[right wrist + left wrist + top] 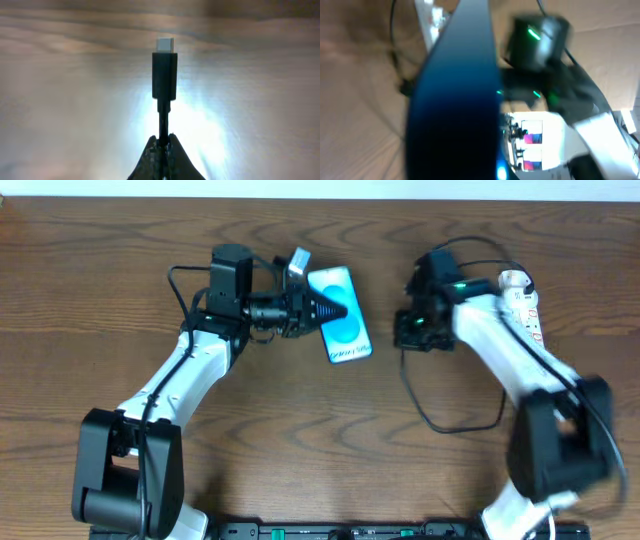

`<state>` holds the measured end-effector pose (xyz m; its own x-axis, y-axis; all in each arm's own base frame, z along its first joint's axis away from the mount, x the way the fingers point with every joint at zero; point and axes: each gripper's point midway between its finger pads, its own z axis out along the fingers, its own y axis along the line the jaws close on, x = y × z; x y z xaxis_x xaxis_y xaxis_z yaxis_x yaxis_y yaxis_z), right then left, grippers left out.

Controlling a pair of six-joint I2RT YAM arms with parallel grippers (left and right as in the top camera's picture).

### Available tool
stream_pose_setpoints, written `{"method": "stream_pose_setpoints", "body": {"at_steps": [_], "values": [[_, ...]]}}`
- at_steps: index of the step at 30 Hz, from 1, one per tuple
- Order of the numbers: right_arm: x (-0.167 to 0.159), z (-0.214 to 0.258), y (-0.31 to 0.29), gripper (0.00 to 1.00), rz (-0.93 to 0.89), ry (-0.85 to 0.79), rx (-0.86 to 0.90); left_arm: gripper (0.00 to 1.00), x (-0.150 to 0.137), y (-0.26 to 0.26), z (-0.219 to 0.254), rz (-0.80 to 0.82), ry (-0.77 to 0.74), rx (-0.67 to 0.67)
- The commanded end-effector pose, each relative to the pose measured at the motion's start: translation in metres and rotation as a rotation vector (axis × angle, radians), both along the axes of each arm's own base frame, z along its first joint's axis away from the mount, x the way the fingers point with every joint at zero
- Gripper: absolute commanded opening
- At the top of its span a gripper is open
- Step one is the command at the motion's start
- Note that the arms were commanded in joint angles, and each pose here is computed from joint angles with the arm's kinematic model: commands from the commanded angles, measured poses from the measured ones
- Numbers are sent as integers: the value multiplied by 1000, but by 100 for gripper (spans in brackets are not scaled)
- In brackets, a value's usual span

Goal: Plug charger to phone and switch on socket
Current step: 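Bring the plug under the phone's bottom port with the right gripper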

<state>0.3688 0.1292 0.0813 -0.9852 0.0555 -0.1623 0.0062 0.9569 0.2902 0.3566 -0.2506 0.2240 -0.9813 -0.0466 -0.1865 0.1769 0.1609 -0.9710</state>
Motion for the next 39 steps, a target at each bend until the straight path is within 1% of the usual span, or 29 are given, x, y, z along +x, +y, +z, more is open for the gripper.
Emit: {"method": "stream_pose_setpoints", "body": {"at_steps": [1,5,7,8,9,13,17,20,23,29,32,39], "values": [[-14,69,-5,1,99,-134,106,7,9,-1,29,35,48,-53],[-46,120,8,1,250,-230,241,7,14,-1,27,59,66,-52],[-64,136,13,1,304,-254,284,7,16,-1,23,61,89,-51],[-83,149,19,1,355,-267,330,7,18,-2,15,63,120,-48],[-93,154,22,1,378,-276,352,7,20,-2,10,64,135,-44],[-122,158,28,1,416,-310,403,7,23,-6,-1,37,143,-56],[-145,151,42,1,458,-335,532,7,25,-11,7,19,123,-92],[-149,130,49,1,423,-306,555,7,25,-11,15,14,103,-110],[-149,121,60,1,433,-296,556,7,23,-11,16,-1,100,-112],[-135,105,66,1,393,-324,401,7,21,-11,16,-13,85,-112],[-133,104,70,1,386,-337,371,7,21,-12,16,-16,64,-110],[-124,111,75,1,339,-362,395,7,21,-12,16,-19,46,-109]]}}
